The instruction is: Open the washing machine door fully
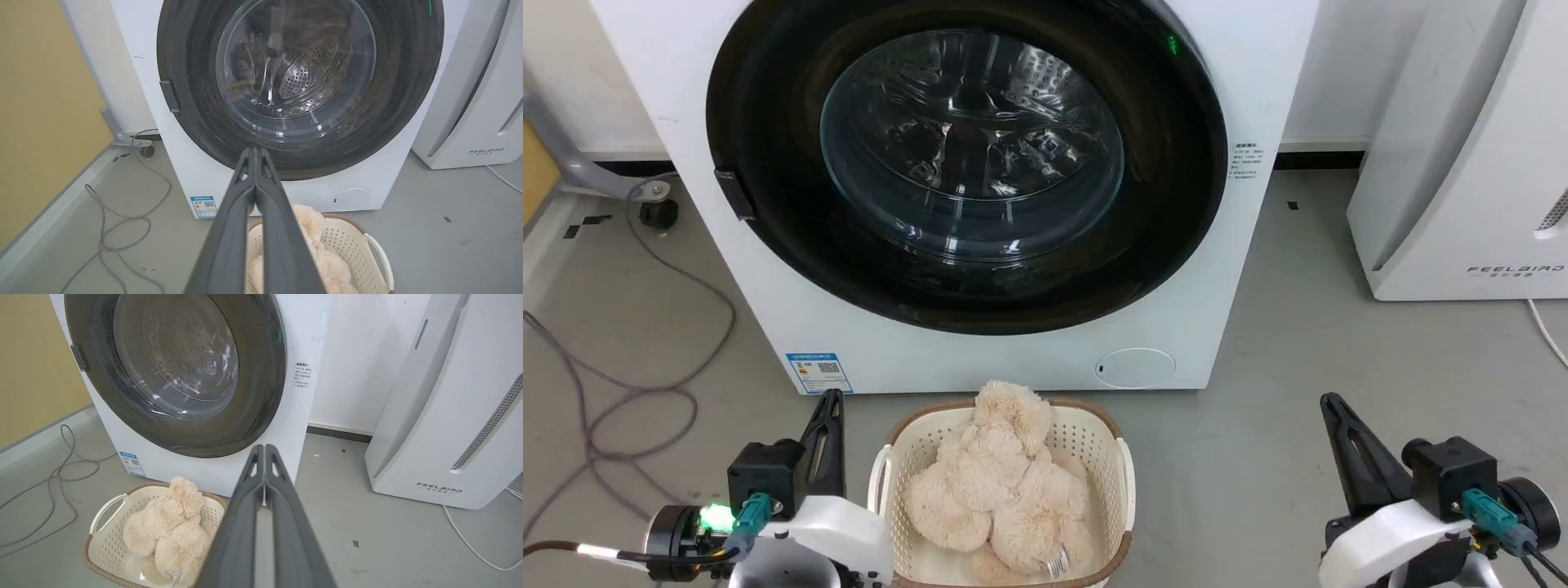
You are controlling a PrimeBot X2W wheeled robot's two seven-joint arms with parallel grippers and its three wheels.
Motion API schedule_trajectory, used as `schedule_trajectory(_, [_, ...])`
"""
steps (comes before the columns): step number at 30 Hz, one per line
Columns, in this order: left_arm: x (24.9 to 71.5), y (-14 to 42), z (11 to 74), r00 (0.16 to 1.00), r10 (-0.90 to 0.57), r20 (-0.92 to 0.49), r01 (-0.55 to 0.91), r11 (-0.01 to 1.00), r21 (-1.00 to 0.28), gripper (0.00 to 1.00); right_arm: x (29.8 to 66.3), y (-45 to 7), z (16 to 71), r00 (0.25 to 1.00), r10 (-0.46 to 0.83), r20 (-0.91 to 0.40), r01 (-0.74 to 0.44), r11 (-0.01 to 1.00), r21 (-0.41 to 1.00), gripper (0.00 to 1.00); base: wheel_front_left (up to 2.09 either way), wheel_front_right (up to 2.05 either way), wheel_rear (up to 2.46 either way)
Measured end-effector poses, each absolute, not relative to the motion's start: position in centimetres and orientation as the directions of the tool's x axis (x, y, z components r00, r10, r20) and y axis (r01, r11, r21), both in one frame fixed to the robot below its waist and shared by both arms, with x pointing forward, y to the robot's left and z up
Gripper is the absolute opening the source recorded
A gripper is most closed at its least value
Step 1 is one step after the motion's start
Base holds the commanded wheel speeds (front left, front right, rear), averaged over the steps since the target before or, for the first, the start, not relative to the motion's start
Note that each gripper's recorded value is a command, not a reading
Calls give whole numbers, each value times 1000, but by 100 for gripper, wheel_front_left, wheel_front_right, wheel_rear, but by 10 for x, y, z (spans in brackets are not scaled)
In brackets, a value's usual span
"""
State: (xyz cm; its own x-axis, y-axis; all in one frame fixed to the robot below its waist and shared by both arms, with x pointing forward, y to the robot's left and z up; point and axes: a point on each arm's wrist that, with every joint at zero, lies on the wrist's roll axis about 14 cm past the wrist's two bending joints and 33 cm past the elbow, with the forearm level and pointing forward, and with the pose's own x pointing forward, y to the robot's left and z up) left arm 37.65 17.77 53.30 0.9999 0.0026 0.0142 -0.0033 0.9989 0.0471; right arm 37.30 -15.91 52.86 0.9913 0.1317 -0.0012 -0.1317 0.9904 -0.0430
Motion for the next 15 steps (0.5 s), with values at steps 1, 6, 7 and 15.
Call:
schedule_trajectory(1, [377, 178, 533, 1000, 2, 14, -3, 999, 47, 0, 373, -159, 529, 991, 132, -1, -132, 990, -43, 0, 0, 0, 0])
schedule_trajectory(6, [377, 178, 533, 1000, 4, 14, -4, 999, 47, 100, 373, -159, 528, 991, 133, -2, -133, 990, -42, 100, 0, 0, 0])
schedule_trajectory(7, [377, 178, 533, 1000, 3, 14, -4, 999, 47, 100, 373, -159, 528, 991, 133, -2, -133, 990, -42, 100, 0, 0, 0])
schedule_trajectory(15, [377, 174, 531, 1000, -7, 14, 6, 999, 37, 100, 373, -160, 525, 991, 130, -8, -130, 991, -34, 49, 0, 0, 0])
